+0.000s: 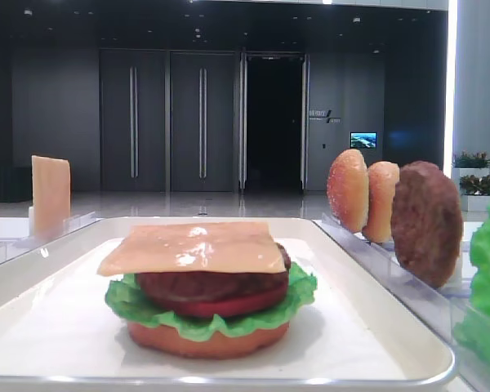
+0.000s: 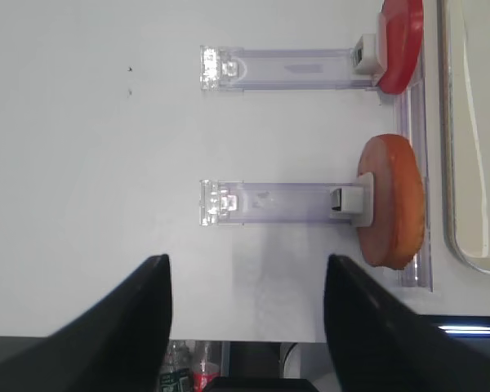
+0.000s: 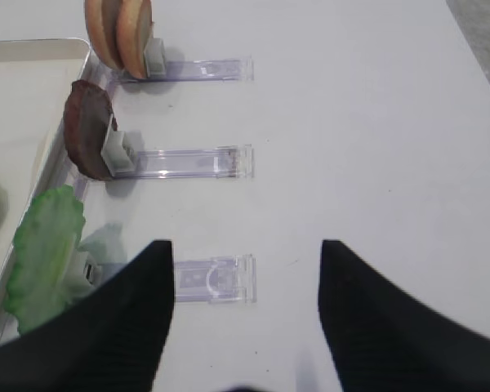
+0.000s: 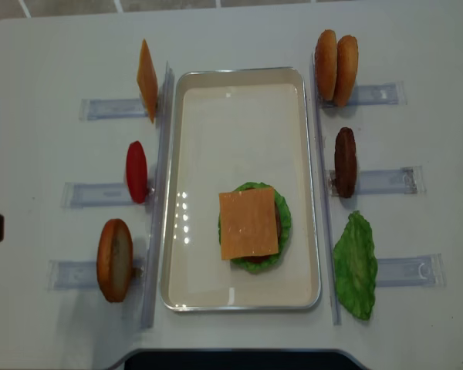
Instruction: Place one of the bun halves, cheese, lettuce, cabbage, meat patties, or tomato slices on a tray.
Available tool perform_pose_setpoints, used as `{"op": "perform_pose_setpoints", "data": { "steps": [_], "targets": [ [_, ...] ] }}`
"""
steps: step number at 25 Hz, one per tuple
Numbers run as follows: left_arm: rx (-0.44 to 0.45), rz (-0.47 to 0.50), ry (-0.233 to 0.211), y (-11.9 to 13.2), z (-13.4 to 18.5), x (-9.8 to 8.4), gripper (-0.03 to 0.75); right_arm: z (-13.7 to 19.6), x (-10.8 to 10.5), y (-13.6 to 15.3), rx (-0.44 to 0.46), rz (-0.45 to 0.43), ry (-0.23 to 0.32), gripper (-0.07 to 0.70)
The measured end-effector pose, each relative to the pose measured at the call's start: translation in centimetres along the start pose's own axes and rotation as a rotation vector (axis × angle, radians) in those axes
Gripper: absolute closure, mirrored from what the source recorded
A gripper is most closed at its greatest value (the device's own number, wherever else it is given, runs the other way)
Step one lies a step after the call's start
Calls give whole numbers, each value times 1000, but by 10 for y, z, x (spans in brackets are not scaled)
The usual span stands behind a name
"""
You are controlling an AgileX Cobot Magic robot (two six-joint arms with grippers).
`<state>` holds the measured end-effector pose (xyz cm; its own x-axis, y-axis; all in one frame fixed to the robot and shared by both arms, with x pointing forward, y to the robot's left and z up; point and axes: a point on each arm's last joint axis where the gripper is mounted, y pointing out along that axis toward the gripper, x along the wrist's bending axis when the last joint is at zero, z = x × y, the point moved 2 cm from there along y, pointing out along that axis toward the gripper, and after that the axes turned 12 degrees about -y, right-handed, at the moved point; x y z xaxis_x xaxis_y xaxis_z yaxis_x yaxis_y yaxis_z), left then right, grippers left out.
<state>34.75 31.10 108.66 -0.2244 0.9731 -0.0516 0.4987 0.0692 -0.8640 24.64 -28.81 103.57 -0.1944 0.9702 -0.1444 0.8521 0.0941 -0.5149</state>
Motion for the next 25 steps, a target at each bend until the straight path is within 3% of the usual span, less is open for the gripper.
{"op": "perform_pose_setpoints", "data": {
  "steps": [5, 15, 25],
  "targets": [
    [-85, 16, -5, -10, 30, 6, 262, 0, 0, 0, 0, 0, 0, 223],
    [-185, 45, -13, -7, 77, 14, 262, 0, 0, 0, 0, 0, 0, 223],
    [-338, 129, -22, -6, 107, 14, 262, 0, 0, 0, 0, 0, 0, 223]
  ]
}}
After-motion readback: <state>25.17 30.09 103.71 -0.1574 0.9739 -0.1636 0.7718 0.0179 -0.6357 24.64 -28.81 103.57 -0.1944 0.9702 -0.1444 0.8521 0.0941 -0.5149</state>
